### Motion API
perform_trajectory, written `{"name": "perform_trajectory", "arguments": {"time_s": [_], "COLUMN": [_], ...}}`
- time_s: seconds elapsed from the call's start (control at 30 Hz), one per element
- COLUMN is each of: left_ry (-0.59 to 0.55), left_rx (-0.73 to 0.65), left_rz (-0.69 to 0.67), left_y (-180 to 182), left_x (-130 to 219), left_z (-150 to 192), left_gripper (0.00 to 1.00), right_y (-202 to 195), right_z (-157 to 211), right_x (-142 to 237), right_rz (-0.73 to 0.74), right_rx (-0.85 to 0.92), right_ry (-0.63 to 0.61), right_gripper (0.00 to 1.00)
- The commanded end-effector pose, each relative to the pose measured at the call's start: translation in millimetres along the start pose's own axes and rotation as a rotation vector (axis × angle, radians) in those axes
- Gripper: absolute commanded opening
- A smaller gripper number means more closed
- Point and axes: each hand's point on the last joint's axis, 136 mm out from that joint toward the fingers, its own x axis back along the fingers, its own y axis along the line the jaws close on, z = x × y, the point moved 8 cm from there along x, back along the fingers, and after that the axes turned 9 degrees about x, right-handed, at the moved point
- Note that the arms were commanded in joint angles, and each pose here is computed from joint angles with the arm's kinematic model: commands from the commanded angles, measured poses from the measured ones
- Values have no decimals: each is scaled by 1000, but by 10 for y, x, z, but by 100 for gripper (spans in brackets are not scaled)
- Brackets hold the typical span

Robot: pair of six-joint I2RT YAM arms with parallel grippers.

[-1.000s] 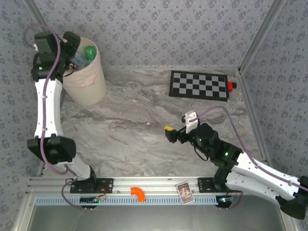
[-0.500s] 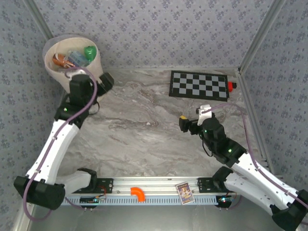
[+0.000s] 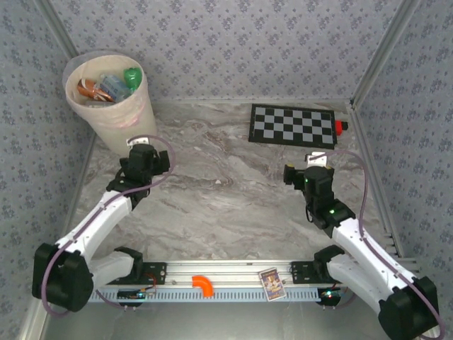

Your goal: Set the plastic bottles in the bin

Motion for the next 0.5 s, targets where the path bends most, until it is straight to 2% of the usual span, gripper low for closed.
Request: {"name": "perform_trajectory", "arguments": {"time_s": [0.0, 0.13, 0.27, 0.37, 0.47], "left_ry": [-91, -19, -48, -72, -74], "left_rx": [1, 96, -18, -25, -31], "left_rz": [-42, -61, -84, -104, -52], "left_y": [217, 499, 499, 571, 575], "left_x": [-227, -507, -692, -855, -981], "left_z": [43, 129, 123, 239, 257], "left_gripper": [100, 100, 100, 100, 100], "right_y": [-140, -226, -263, -289, -350], "right_z": [-18, 53, 166, 228, 300], "right_x": [-137, -378, -716, -934, -1088], "right_rz": [101, 192, 265, 275, 267], "right_rx": [6, 74, 124, 132, 125], "right_ry": [-35, -19, 52, 57, 74], "right_gripper": [99, 99, 99, 99, 99]}}
